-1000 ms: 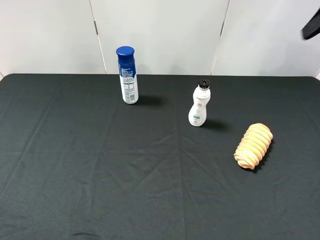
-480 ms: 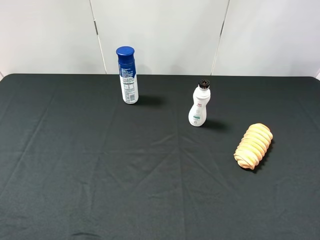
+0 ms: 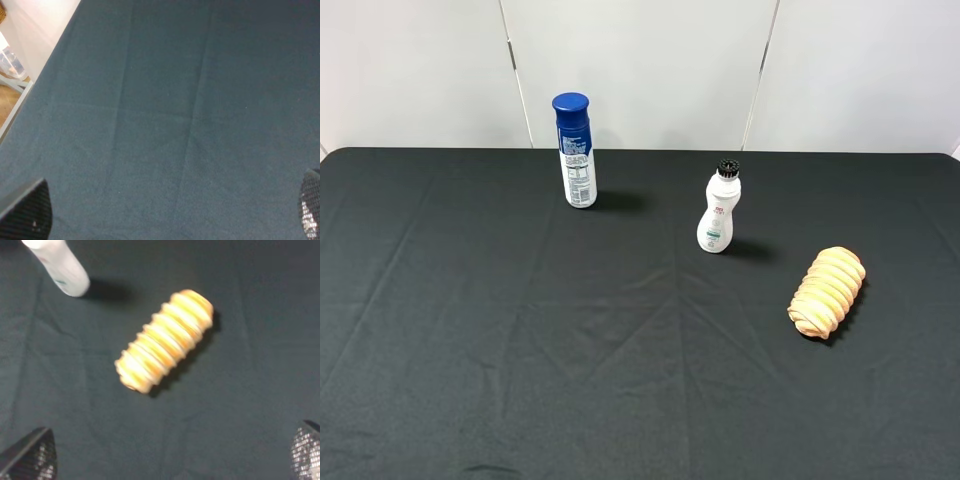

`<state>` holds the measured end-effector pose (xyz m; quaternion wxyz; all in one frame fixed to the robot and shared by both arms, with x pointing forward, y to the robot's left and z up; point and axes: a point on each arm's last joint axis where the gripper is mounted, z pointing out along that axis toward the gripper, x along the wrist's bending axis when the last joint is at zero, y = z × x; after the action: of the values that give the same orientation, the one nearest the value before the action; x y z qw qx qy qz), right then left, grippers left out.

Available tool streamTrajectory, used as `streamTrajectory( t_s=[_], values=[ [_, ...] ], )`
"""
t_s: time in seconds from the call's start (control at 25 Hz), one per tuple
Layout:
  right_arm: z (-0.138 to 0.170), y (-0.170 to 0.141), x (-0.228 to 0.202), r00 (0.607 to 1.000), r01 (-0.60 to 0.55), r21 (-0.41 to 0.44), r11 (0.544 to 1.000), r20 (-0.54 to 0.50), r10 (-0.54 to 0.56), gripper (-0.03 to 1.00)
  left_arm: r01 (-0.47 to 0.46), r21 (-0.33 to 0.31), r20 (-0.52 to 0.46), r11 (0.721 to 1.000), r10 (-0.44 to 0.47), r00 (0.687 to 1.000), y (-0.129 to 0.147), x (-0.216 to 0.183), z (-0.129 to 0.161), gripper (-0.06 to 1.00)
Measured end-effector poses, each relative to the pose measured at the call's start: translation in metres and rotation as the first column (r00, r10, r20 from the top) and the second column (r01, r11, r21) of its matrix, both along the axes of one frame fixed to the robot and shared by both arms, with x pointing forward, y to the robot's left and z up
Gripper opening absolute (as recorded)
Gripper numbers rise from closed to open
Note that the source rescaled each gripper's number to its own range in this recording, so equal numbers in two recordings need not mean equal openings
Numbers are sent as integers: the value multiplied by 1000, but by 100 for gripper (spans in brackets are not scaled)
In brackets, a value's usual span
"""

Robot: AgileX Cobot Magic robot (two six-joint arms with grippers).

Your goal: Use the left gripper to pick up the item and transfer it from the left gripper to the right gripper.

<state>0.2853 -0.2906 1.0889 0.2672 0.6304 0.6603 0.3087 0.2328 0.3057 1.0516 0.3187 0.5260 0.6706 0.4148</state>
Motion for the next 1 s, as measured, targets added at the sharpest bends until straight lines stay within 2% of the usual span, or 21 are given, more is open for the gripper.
streamTrajectory(
  t_s=[0.08, 0.16, 0.44, 1.0],
  values=[
    [-5, -1, -5, 1000, 8, -13, 1000, 23, -7, 100, 0, 0, 0, 1000, 0, 1000, 0, 0, 0, 99],
    [-16, -2, -22, 992, 44, -24, 999, 116, -41, 100, 0, 0, 0, 1000, 0, 1000, 0, 0, 0, 99],
    [-36, -3, -50, 957, 105, 29, 994, 268, -109, 100, 0, 0, 0, 1000, 0, 1000, 0, 0, 0, 99],
    [-36, -4, -49, 951, 126, 37, 991, 281, -131, 100, 0, 0, 0, 1000, 0, 1000, 0, 0, 0, 99]
  ],
)
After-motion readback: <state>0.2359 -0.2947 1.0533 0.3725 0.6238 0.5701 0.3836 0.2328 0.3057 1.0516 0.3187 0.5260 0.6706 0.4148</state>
